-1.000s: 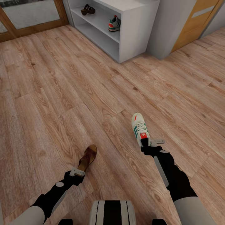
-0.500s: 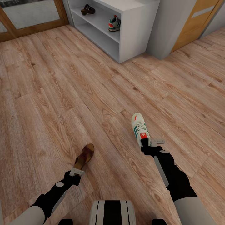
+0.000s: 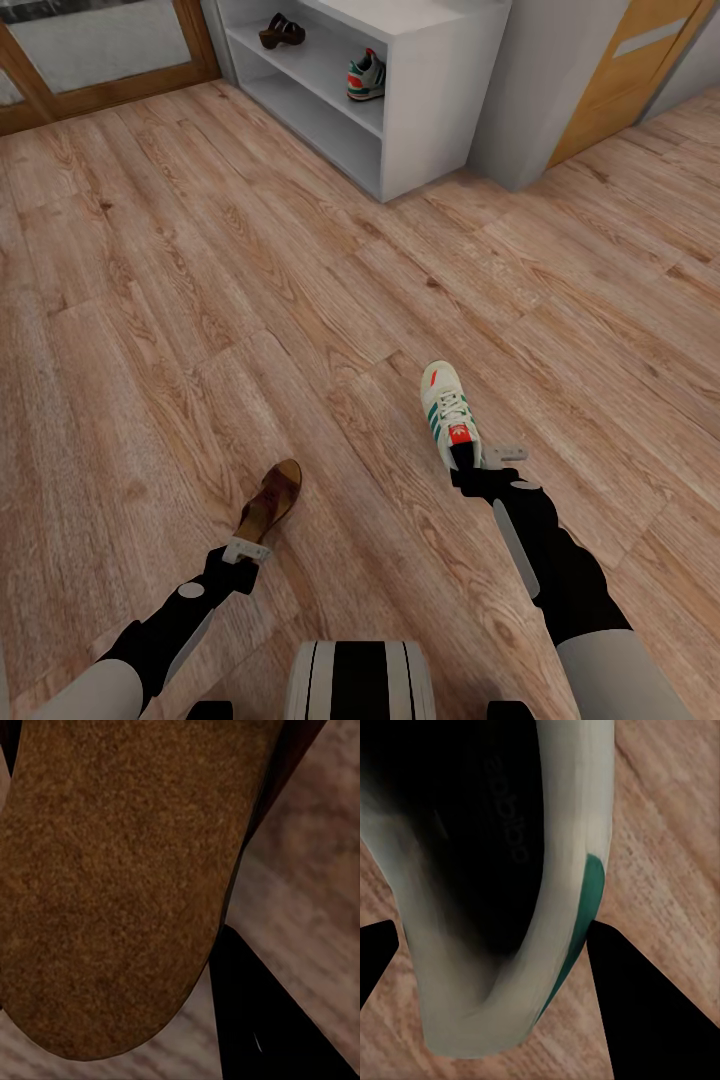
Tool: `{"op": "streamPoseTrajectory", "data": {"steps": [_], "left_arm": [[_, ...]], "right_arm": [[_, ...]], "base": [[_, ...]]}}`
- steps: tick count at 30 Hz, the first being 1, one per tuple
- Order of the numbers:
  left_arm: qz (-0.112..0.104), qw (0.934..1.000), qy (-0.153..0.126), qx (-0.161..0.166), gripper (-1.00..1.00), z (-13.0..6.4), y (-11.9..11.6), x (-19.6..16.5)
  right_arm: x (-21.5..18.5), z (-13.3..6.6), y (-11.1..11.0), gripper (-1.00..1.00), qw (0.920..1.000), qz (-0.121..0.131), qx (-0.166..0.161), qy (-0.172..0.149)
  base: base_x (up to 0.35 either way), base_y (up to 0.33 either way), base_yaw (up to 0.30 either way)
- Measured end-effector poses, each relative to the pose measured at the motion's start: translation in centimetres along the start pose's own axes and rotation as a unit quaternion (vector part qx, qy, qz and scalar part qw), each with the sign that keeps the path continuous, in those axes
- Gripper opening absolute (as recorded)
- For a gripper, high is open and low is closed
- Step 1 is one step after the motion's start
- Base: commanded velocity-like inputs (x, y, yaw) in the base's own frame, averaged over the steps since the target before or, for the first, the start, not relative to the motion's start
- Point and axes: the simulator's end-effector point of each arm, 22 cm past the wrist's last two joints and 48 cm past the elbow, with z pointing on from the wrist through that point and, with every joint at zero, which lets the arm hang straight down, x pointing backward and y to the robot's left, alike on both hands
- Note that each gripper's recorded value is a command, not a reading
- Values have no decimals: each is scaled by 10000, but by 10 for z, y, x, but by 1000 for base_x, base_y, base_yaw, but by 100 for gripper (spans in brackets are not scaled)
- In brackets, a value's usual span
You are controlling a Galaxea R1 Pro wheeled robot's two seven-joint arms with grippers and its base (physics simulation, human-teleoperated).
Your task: Pick up the two gym shoes and the two sandals from the corridor floor and place them onto the hallstand (shoe rack) in the corridor, making sure they are on the rack and not on the floor. Arrange them so the two gym shoes are next to each other and the two sandals are next to each other.
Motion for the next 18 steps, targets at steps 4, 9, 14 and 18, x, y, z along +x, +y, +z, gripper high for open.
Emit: {"op": "streamPoseTrajectory", "data": {"steps": [4, 9, 14, 18], "left_arm": [[-2, 10000, -1, -1, -100, 0, 0, 0], [-4, 10000, -8, -6, -100, 0, 0, -1], [-7, 10000, -8, -7, -100, 0, 1, -1], [-5, 10000, -71, -25, -100, -3, 2, -8]], "right_arm": [[0, 0, 0, -100, 10000, -1, 1, -3], [0, 0, 0, -100, 10000, 0, 0, -2], [0, 0, 0, -100, 10000, 1, 0, -1], [-7, -5, 0, -100, 10000, 3, 2, -64]], "base": [[0, 0, 0], [0, 0, 0], [0, 0, 0], [0, 0, 0]]}}
